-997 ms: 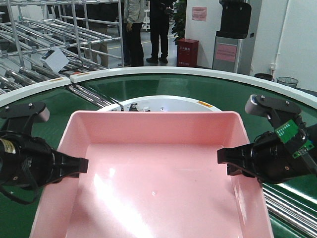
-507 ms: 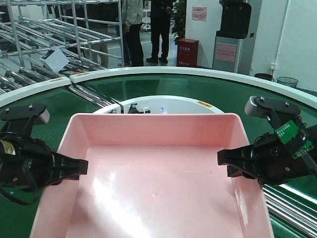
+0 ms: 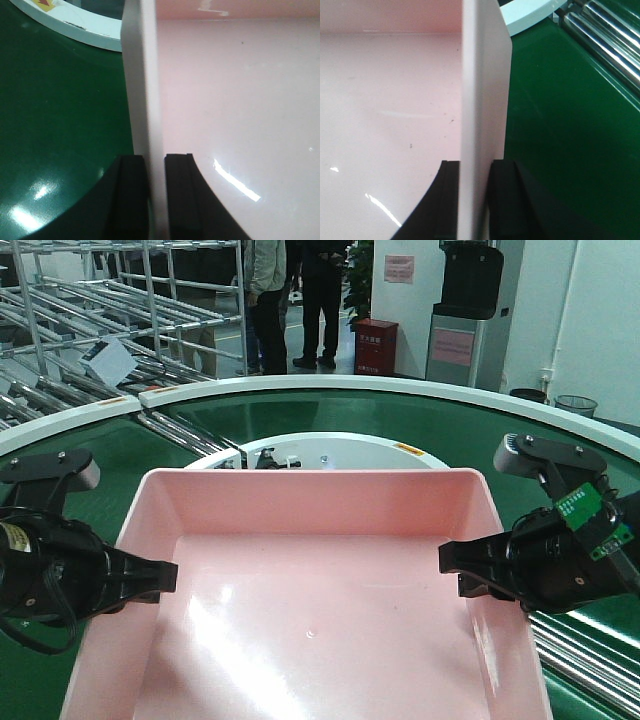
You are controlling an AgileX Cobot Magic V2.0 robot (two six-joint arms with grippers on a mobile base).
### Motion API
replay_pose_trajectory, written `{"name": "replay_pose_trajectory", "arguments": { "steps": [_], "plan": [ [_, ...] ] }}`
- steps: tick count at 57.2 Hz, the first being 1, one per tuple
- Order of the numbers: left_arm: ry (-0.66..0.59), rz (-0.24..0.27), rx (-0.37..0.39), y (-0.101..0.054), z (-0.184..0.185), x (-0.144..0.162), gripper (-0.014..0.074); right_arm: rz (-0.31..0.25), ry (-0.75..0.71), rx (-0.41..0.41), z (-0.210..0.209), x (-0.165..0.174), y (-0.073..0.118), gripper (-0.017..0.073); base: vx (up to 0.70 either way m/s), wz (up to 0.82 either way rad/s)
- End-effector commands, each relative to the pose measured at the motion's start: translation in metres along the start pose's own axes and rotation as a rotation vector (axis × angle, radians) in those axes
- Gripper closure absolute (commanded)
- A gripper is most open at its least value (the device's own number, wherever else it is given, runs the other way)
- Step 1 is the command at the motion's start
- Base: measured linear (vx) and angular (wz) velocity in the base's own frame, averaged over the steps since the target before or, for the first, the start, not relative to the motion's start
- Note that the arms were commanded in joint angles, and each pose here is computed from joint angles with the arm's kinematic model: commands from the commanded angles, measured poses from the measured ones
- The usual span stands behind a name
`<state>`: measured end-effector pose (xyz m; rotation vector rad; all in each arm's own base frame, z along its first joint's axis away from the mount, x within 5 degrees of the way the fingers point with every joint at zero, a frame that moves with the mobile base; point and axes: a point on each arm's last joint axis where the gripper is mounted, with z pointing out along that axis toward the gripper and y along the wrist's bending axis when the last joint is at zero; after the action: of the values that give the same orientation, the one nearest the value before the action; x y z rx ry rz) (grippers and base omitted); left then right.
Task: Grab pink bin and stack on right shelf
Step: 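Close both grippers on the bin walls and lift the bin, then hold the pink bin with both grippers while turning toward the metal shelf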
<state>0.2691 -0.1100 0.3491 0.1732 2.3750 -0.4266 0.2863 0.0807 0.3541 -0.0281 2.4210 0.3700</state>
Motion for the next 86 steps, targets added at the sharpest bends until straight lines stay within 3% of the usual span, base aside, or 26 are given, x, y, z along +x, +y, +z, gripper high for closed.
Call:
{"name": "replay_pose_trajectory", "arguments": {
  "steps": [1, 56, 86],
  "plan": [
    [-0.107, 0.014, 0.014, -0.0035, -0.0192, -0.0121, 0.0595, -0.01, -0.18, -0.028, -0.0272, -0.0181, 0.0037, 0.0568, -0.1, -0.02],
    [-0.107, 0.014, 0.013, -0.0035, -0.0191, -0.0121, 0.0595, -0.01, -0.18, -0.028, -0.0272, -0.0181, 0.0037, 0.0568, -0.27, -0.05],
    [-0.107, 0.014, 0.013, -0.0035, -0.0191, -0.0121, 0.0595, -0.01, -0.18, -0.028, -0.0272, -0.0181, 0.0037, 0.0568, -0.25, -0.56]
  ]
}}
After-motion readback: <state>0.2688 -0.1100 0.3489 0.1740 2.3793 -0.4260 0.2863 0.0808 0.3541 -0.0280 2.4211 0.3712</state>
